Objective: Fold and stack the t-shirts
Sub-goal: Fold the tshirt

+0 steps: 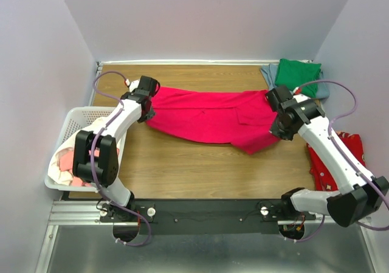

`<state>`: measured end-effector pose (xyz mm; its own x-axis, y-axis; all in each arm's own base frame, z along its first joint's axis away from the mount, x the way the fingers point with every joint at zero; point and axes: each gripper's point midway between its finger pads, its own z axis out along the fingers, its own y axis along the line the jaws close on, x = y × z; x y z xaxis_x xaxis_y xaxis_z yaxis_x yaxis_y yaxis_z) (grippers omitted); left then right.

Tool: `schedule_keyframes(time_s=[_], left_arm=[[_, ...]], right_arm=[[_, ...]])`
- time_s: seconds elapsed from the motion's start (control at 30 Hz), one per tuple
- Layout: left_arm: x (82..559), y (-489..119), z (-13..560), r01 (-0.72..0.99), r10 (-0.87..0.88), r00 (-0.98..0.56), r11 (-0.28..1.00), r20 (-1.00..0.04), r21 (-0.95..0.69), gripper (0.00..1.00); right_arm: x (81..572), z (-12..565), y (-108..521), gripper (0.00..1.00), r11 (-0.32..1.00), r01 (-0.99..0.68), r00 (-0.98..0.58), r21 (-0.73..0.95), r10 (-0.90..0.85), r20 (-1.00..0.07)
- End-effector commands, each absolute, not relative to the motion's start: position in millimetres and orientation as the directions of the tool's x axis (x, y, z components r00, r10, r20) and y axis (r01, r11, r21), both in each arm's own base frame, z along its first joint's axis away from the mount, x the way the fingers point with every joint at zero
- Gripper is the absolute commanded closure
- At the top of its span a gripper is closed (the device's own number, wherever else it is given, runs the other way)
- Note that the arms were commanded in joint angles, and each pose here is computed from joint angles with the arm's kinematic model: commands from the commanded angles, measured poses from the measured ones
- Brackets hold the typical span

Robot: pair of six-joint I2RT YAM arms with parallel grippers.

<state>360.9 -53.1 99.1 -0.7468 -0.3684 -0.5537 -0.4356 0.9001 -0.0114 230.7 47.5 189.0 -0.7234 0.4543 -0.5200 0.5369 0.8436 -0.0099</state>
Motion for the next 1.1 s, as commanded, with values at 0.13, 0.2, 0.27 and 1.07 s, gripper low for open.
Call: schedule_keyframes(time_s=[0.13, 0.2, 0.27, 1.07], left_arm=[[408, -55, 115, -0.453, -0.373, -0.708, 0.891, -0.6, -0.019, 1.0], [416, -55, 112, -0.453, -0.37, -0.711, 0.891, -0.598, -0.012, 1.0], [421, -52, 107, -0.453, -0.366, -0.719, 0.891, -0.591, 0.0, 1.0], [492, -29, 59, -0.458, -0.361, -0.764, 0.887, -0.535, 0.056, 1.0]], right_arm=[[298, 200, 30, 0.99, 0.828, 0.56, -0.642, -0.014, 0.423, -0.64], [310, 203, 18, 0.99, 0.818, 0.575, -0.626, -0.017, 0.427, -0.652], [326, 203, 13, 0.99, 0.822, 0.569, -0.626, -0.017, 0.419, -0.658], [478, 109, -11, 0.99, 0.824, 0.566, -0.682, 0.004, 0.471, -0.56]])
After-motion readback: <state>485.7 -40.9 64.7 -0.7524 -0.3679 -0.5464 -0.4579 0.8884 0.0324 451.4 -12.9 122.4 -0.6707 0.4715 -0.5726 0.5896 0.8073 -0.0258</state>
